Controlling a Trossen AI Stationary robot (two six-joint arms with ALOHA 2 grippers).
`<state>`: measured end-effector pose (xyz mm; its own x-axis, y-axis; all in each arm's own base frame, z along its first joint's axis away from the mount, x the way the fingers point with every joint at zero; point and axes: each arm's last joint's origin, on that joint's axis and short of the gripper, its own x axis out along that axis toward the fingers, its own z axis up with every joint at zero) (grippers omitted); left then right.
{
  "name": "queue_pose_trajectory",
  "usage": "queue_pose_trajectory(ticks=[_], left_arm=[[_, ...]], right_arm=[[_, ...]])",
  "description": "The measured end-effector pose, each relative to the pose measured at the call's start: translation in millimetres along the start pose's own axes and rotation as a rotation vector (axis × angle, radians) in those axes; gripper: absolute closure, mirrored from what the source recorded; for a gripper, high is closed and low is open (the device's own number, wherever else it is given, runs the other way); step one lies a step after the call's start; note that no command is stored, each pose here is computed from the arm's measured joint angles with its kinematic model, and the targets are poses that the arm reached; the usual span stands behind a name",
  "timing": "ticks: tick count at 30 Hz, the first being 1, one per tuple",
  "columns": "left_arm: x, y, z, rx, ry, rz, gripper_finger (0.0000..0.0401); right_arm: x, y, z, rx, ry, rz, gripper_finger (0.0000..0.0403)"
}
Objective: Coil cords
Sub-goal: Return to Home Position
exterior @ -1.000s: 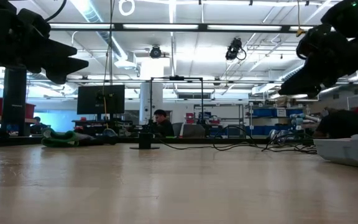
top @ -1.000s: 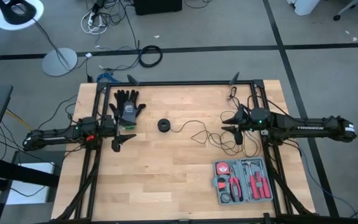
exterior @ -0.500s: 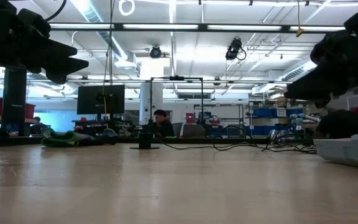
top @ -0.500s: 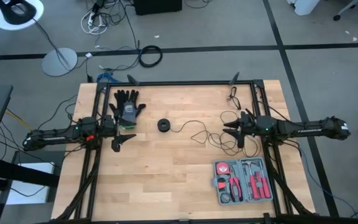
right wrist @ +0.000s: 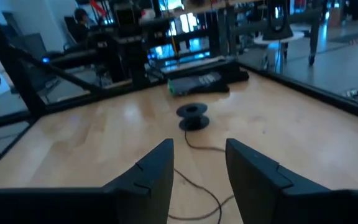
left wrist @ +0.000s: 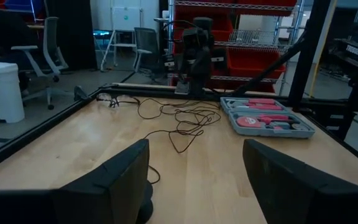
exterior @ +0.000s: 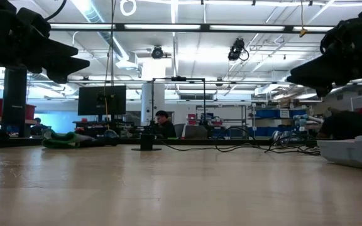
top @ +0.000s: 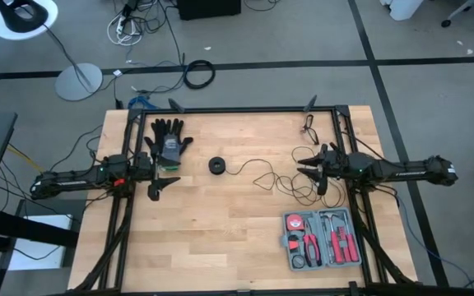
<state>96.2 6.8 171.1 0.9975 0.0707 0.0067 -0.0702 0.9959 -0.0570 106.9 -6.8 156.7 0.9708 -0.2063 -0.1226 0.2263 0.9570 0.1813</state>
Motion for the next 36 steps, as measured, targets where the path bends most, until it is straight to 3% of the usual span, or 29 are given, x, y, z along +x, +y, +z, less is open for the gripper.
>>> queue_pose_trajectory(ticks=[17,36], left_arm=[[0,0,0,0.0,0.0,-0.002,0.0137],[0,0,0,0.0,0.0,-0.002,0.0137]], right_arm=[[-12,0,12,0.05,-0.159,0.037,0.0258],[10,-4,-13,0.028,0.151,-0.049,0.0259]])
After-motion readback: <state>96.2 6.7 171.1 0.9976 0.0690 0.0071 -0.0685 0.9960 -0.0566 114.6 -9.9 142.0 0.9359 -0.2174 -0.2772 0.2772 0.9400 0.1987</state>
